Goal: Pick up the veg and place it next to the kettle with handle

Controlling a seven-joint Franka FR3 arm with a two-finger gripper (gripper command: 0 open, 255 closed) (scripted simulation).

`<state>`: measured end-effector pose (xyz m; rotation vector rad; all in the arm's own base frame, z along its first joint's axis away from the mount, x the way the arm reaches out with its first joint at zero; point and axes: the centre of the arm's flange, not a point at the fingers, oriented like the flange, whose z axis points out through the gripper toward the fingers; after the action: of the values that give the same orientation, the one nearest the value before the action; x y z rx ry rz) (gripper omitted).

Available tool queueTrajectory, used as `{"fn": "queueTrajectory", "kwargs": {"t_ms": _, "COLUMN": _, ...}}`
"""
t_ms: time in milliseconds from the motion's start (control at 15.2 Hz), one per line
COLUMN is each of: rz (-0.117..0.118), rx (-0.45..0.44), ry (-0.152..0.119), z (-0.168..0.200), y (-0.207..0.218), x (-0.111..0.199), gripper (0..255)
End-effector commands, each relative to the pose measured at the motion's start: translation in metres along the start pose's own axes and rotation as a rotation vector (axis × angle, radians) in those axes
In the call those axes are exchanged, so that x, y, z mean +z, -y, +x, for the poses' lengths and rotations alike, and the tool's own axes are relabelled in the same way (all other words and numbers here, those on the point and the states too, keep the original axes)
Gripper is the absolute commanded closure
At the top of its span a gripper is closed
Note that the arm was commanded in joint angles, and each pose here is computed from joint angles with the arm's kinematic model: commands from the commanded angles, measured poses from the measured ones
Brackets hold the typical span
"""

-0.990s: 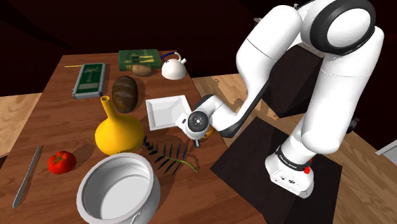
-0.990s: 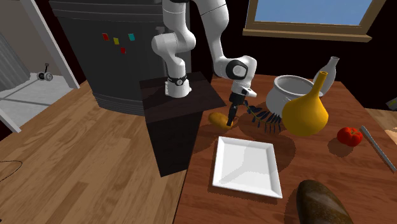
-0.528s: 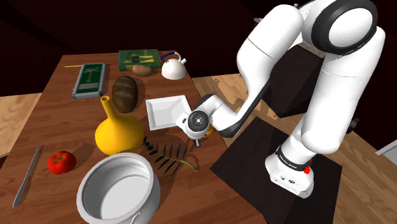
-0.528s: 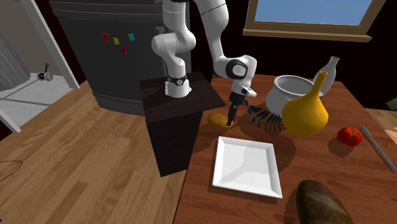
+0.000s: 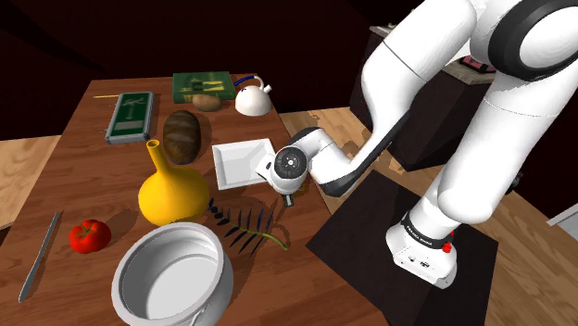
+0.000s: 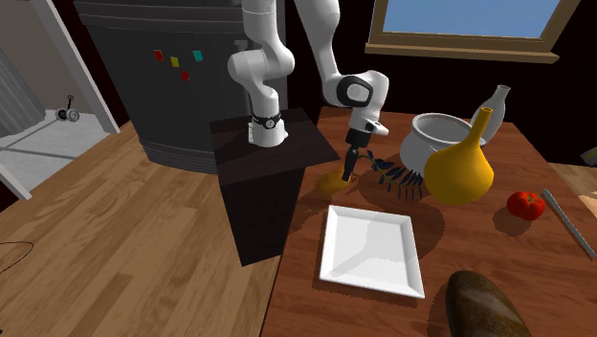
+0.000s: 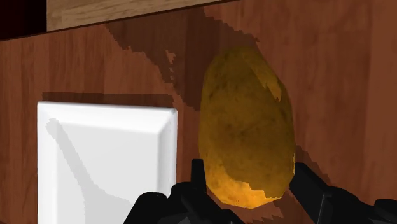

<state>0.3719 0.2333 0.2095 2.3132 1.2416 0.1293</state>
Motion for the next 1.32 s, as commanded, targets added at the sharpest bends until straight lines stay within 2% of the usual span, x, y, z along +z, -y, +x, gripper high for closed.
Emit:
{"fn": "queueTrajectory", "kwargs": {"t_ms": 0, "rz": 0.0, "rx": 0.0, "ry": 0.0, "z": -0.001, "y": -0.004, "x": -0.01, "gripper": 255}}
{"fn": "queueTrajectory", "kwargs": {"t_ms": 1254, "rz": 0.0, "rx": 0.0, "ry": 0.0, "z": -0.016, "y": -0.051, "x": -0.097, "gripper": 255}}
